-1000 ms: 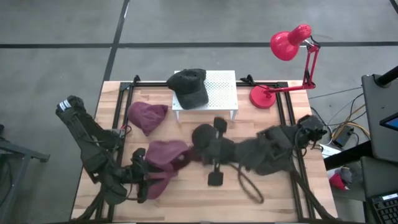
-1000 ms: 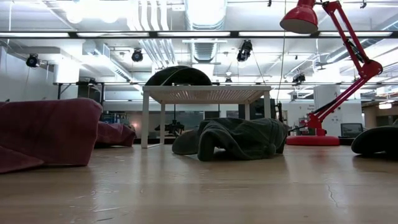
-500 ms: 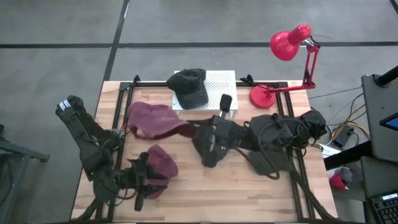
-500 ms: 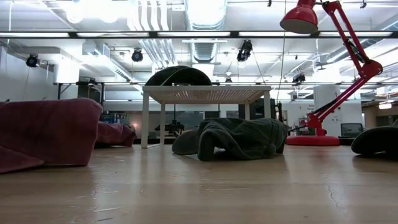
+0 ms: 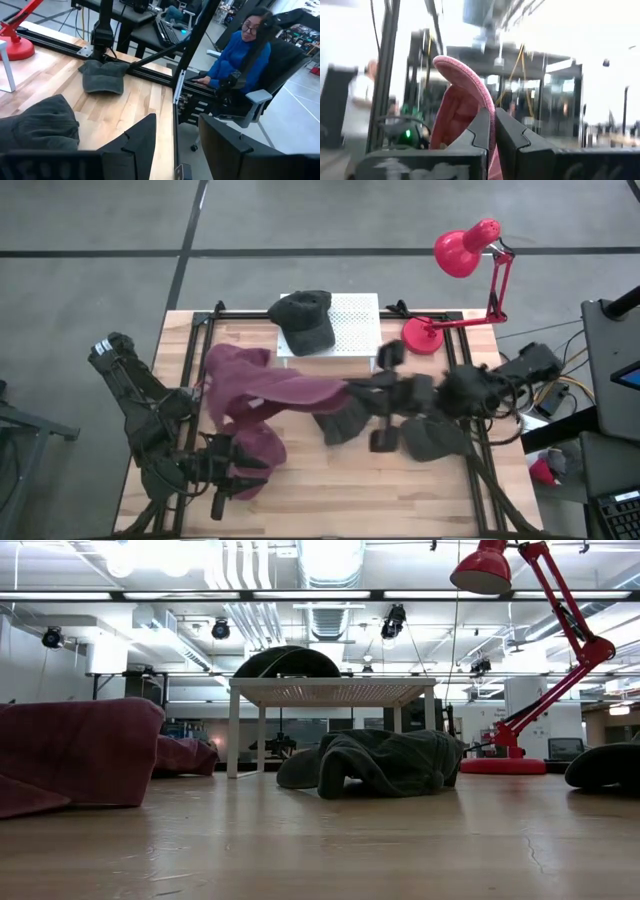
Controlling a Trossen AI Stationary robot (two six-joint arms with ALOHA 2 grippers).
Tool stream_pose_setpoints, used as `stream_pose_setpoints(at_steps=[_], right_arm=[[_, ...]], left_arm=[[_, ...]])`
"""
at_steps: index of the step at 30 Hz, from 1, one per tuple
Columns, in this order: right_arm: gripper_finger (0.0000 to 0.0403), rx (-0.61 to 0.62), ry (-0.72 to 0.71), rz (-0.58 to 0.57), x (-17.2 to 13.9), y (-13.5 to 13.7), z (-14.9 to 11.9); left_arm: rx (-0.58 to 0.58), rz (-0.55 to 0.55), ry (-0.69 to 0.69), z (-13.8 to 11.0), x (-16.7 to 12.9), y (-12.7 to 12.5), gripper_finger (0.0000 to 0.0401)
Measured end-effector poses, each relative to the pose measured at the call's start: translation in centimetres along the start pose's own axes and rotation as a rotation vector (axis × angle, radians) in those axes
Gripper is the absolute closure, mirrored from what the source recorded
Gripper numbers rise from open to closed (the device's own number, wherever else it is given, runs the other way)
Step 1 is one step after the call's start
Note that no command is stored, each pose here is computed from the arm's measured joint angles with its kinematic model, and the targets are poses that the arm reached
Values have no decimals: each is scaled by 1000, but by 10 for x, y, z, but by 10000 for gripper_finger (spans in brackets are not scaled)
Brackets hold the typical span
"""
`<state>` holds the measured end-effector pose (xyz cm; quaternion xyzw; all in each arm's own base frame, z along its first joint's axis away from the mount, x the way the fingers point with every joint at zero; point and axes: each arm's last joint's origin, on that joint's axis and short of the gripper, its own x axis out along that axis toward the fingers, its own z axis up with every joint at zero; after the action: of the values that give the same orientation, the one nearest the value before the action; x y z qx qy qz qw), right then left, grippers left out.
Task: Pick & Place hat
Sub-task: Put the middle red cap on the shelf
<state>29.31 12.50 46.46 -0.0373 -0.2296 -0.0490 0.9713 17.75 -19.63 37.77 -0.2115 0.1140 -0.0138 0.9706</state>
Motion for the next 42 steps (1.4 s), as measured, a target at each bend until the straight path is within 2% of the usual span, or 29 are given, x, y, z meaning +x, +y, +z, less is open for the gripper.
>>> stream_pose_setpoints(at_steps=[6, 9, 12, 16, 20, 23, 27, 33, 38, 42], right_arm=[[394, -6, -264, -69, -65, -5, -39], [394, -19, -298, -91, -85, -9, -61], [394, -28, -310, -97, -98, -12, -74], [394, -93, -321, -68, -112, -17, -79], [394, -90, -389, 25, -126, -24, -74], [394, -84, -386, 58, -135, -26, -72], [394, -93, -329, 95, -140, -25, -74], [394, -86, -303, 111, -140, -24, -77], [394, -89, -316, 125, -140, -25, -75], [394, -69, -316, 134, -141, -25, -75]], left_arm=[[-7, -2, -3, 0, 0, 0, 238], [-31, -6, -33, 3, 0, -2, 238], [-61, 35, -122, 10, -1, -3, 238], [-127, 106, -259, 26, -9, -1, 238], [-170, 217, -394, 46, -22, 5, 238], [-166, 311, -464, 59, -31, 10, 238], [-124, 415, -527, 78, -33, 16, 238], [-12, 354, -576, 93, -17, 23, 238], [96, 533, -549, 90, 1, 31, 238], [156, 602, -544, 90, 21, 39, 238]])
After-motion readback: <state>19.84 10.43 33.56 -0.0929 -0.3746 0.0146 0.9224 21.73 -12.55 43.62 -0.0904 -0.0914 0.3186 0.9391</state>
